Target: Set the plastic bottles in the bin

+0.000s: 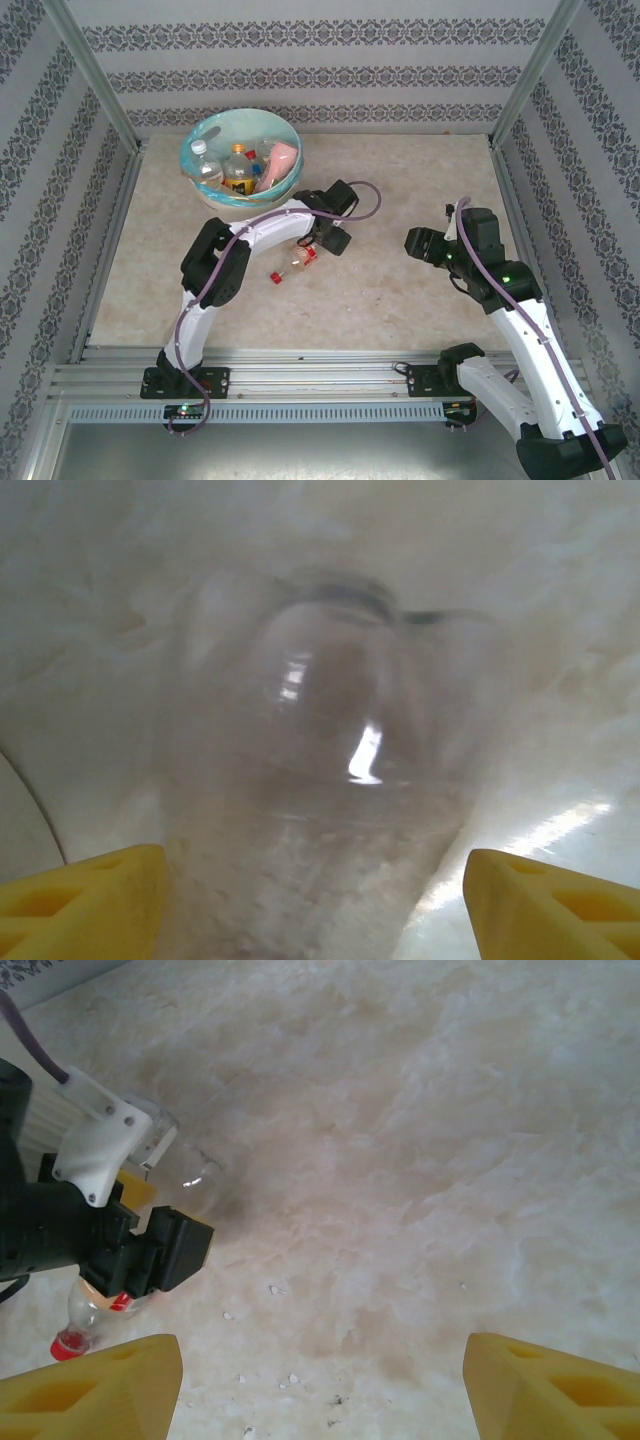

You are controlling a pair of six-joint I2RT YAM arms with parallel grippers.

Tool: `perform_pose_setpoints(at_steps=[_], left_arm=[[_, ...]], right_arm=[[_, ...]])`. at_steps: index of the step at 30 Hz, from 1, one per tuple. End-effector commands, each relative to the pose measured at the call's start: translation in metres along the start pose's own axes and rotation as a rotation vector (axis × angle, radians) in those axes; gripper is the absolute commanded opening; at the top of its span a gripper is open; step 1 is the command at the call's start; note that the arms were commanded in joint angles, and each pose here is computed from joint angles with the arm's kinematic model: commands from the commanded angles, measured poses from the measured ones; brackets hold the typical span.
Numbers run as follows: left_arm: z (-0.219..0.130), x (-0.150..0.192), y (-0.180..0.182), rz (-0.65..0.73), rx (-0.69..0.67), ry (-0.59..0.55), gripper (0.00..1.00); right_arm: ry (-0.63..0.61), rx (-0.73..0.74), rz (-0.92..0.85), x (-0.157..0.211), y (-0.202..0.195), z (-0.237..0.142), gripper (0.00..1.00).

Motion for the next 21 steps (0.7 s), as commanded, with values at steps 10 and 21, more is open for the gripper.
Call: perform_pose_setpoints(at_steps=[10,21], left_arm=[[0.019,0.023,-0.001,-0.014,0.0,0.055,0.68],[-0.035,-0.01,-0.025,-0.022,0.186,-0.096,0.54]], right_arm=[[-0.005,-0.031,0.02,0.002,0.001,-0.001,0.75],[-0.038,-0.072,0.013,-0.011,0.015,-0.012,0.74]])
Point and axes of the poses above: each hand's point on the last joint's axis, 136 mm out from that joint toward the fingers, its own z axis out along the fingers, its own y axis along the line the jaws close on, x = y × z, the point moved 2 cm from there along -z, back along the fingers, and after that the axes turned 8 degrees about z, right-handed, at the moved point
